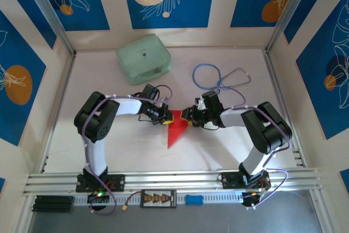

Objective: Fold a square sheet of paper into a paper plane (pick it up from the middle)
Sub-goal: Perform the fifth fold on the wing at the bottom-center of the table.

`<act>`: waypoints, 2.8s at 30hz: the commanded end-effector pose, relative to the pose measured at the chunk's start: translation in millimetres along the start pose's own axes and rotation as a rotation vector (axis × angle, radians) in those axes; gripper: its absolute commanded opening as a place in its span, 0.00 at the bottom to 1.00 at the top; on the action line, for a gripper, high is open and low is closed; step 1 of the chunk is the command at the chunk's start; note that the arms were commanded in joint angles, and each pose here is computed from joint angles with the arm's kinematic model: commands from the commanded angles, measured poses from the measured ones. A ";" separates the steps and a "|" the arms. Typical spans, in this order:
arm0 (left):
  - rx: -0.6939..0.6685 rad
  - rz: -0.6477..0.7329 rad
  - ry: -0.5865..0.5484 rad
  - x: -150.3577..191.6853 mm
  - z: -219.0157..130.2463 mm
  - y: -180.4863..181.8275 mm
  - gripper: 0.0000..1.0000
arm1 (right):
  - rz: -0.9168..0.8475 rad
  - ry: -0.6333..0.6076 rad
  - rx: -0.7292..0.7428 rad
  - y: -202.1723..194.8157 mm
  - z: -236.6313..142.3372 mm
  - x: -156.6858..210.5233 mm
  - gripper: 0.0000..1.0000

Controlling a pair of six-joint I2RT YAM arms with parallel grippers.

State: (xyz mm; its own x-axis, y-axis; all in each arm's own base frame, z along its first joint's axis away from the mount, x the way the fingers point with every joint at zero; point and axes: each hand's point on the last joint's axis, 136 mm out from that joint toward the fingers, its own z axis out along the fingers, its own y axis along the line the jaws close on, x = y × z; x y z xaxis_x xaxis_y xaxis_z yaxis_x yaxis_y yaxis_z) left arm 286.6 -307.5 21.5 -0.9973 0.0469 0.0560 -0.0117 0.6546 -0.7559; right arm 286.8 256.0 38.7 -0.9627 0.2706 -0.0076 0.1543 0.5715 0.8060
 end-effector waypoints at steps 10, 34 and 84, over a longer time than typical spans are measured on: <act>-0.023 -0.031 0.023 8.4 1.9 15.6 0.09 | -0.029 0.048 -0.009 -4.0 4.5 -7.0 0.29; -0.324 0.590 -0.162 53.6 -41.2 -43.3 0.41 | 0.303 -0.147 0.117 -22.2 -21.5 1.0 0.02; -0.740 0.865 -0.141 77.0 1.8 -22.7 0.32 | 0.300 -0.147 0.088 -10.7 -22.2 0.6 0.03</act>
State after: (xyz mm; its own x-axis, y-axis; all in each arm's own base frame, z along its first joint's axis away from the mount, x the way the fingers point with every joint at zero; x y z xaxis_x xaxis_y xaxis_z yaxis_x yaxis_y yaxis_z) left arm 207.2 -319.0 41.8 -0.6604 0.6283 -0.4113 0.6787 0.7338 0.0312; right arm 282.7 231.9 36.7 -0.8297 0.5443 0.1236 0.4498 0.5208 0.7256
